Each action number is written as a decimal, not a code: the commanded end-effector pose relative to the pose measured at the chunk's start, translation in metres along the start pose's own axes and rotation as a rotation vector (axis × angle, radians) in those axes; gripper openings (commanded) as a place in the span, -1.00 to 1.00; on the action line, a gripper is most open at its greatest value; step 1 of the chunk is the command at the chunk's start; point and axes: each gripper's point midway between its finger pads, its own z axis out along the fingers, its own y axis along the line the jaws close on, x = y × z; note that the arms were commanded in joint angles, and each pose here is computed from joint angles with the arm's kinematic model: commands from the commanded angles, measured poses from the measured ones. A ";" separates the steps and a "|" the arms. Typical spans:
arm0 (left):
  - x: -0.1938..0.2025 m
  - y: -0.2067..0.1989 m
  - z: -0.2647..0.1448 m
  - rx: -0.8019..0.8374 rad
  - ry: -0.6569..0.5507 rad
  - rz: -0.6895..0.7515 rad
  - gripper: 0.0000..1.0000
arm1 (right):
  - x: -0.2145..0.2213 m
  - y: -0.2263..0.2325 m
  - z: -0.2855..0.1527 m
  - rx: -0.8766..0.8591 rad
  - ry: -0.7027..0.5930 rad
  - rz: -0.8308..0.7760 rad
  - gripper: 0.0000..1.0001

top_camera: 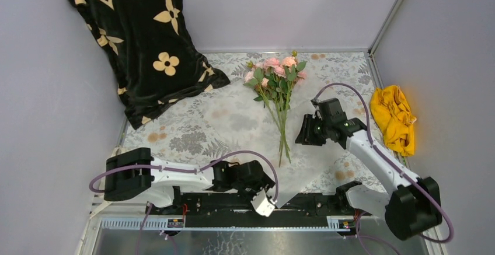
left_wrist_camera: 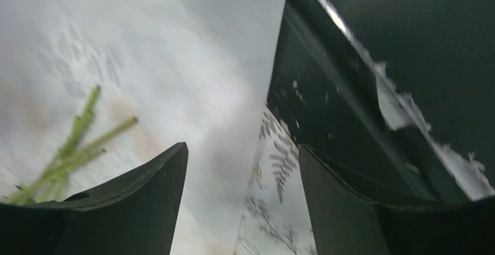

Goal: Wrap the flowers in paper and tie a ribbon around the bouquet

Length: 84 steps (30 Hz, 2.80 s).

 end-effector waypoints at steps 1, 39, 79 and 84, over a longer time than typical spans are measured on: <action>-0.019 0.010 0.020 -0.088 -0.027 0.072 0.54 | 0.011 0.006 -0.009 -0.061 -0.041 0.003 -0.18; -0.047 0.094 0.024 -0.436 -0.105 -0.057 -0.15 | 0.027 0.008 -0.017 -0.087 0.022 -0.031 -0.20; 0.052 0.166 -0.014 -0.350 -0.071 -0.845 -1.00 | -0.061 0.014 0.003 -0.141 -0.002 -0.086 0.28; 0.067 0.171 -0.020 -0.403 -0.107 -1.053 -1.00 | -0.058 0.030 0.001 -0.286 0.002 -0.134 0.39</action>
